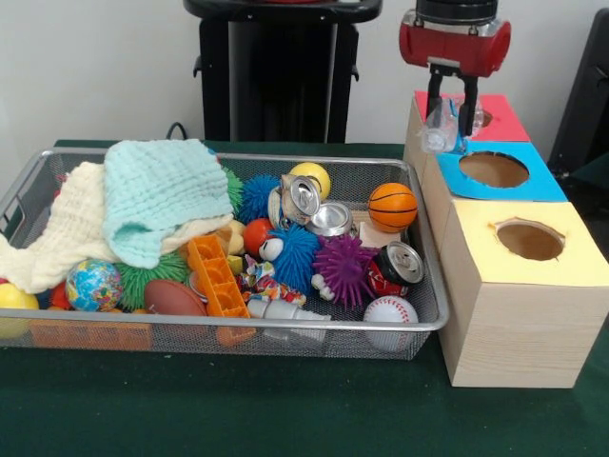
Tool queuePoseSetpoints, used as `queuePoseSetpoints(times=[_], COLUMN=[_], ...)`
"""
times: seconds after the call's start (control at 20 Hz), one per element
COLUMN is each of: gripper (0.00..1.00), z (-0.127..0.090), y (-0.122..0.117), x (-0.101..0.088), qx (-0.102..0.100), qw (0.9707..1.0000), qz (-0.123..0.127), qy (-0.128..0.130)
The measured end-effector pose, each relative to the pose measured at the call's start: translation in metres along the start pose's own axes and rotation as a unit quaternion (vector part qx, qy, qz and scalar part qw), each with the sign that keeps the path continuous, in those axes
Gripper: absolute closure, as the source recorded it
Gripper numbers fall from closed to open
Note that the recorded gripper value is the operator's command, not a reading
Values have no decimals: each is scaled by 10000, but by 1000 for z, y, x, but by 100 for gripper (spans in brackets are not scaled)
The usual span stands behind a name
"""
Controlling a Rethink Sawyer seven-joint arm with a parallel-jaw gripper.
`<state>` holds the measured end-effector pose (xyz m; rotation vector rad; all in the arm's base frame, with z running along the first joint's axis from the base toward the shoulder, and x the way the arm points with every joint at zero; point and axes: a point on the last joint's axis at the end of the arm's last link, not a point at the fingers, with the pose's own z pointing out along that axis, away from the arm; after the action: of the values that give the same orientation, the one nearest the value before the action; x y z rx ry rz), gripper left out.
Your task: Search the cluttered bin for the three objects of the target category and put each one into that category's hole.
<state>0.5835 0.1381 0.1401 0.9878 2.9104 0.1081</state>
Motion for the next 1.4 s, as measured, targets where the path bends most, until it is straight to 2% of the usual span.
queuePoseSetpoints(times=[0.45, 0.7, 0.85, 0.9, 1.15, 1.4], gripper=[100, 100, 100, 0, 0, 0], z=[18, 20, 20, 19, 18, 15], y=[37, 46, 45, 43, 41, 39], x=[50, 66, 66, 62, 56, 35], qx=[-55, -25, 0, 14, 11, -42], qw=[9998, 9997, 9997, 9998, 9999, 9999], qz=[-203, -238, -226, -201, -159, -30], qy=[32, 57, 29, 2, -33, -122])
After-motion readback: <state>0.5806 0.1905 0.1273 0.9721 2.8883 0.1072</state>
